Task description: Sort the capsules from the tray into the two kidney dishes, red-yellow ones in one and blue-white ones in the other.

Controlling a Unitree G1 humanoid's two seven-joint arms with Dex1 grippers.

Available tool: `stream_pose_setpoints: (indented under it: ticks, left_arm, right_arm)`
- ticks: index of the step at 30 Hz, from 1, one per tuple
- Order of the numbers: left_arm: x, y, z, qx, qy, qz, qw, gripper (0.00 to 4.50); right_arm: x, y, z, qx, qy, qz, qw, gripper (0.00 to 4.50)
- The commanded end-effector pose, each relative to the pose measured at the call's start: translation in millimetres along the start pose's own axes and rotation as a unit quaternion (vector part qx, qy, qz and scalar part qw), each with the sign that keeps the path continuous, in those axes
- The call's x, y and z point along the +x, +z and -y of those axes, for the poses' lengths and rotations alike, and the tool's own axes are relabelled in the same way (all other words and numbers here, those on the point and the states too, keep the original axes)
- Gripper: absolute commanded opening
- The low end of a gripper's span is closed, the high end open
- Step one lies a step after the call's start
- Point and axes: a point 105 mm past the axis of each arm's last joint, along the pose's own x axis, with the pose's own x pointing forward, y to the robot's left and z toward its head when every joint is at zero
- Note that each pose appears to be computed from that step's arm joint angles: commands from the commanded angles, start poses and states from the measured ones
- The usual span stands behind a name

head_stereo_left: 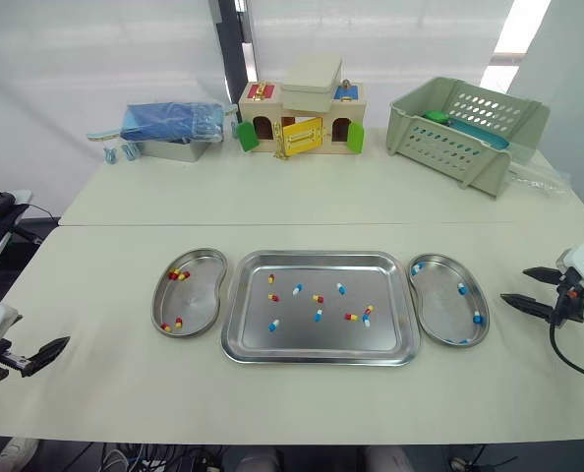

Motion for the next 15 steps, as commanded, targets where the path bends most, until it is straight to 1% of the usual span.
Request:
stream_pose_setpoints:
  ticks: [1,4,15]
  left_arm:
    - [-4.4,6.7,-6.1,0.016,0.006,0.002,1.000,4.50]
    - [-3.8,3.9,-4.4,0.015,0.004,-0.004,1.000,4.50]
    - [-0.7,2.0,-0.4,0.007,-0.002,0.000,1.000,4.50]
  right_arm:
    - [-7.6,11.5,6.1,-0.013,-0.017,0.021,1.000,4.46]
    - [-7.3,9.4,5.0,-0.013,-0.018,0.021,1.000,4.46]
    - [-8.1,3.0,3.3,-0.002,-0.020,0.017,1.000,4.46]
